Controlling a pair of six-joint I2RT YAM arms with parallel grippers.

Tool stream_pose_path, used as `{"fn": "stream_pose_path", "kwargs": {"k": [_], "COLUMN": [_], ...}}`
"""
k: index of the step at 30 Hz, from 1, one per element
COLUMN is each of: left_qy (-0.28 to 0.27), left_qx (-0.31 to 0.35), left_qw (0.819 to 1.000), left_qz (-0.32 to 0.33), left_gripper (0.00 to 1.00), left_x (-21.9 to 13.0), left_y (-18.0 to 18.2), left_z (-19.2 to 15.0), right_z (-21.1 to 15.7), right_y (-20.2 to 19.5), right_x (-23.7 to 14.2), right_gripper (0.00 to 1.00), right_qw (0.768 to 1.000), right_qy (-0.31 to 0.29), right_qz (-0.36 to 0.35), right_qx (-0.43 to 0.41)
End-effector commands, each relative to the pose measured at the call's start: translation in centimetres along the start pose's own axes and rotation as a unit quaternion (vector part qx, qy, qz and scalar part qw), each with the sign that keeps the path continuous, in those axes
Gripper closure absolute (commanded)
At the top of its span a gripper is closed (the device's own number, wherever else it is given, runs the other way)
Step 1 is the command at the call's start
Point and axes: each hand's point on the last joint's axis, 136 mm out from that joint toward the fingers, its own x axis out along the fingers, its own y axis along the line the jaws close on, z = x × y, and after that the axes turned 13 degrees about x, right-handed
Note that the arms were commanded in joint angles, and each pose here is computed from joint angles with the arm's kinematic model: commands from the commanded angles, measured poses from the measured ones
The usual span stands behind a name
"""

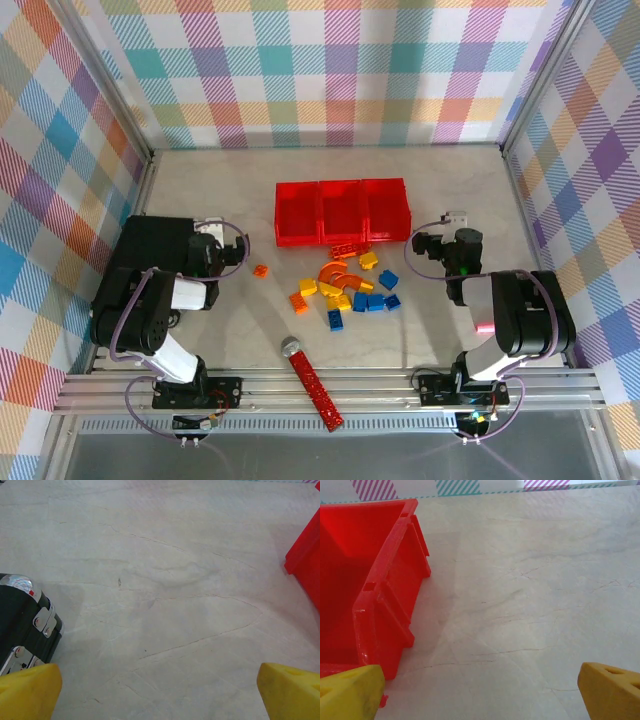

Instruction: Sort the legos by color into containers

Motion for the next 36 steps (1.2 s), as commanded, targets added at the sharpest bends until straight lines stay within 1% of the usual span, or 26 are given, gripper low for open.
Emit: {"fn": "stream_pose_path", "kwargs": {"k": [1,32,34,36], "left_qy": [-0.011,-0.012,-0.015,0.002], "left_qx": [-0.006,-0.008,-0.006,-0.001], "left_qw": [1.0,1.0,1.0,1.0], "left_qz": [0.005,0.003,0.005,0.008], "left_gripper": [0.0,0.0,0.0,0.0], "left_x": [0.2,0.1,0.1,0.0], "left_y": [0.5,0.6,0.6,0.7], "left_z": [0.9,0.9,1.2,2.2], "right_z": [0.8,0.9,1.4,2.3], "right_y": [0.7,0.3,-0.3,-0.9], "right_x": [0.1,0.1,-0.1,-1.0], "right_gripper": [0.01,0.01,0.01,0.01], "right_qw": [1.0,1.0,1.0,0.999], "right_qy": [-0.007,-0.005,-0.015,-0.024], "right_qz": [0.02,0.02,0.0,-0.024], "right_qx": [-0.006,0.004,0.012,0.023]}}
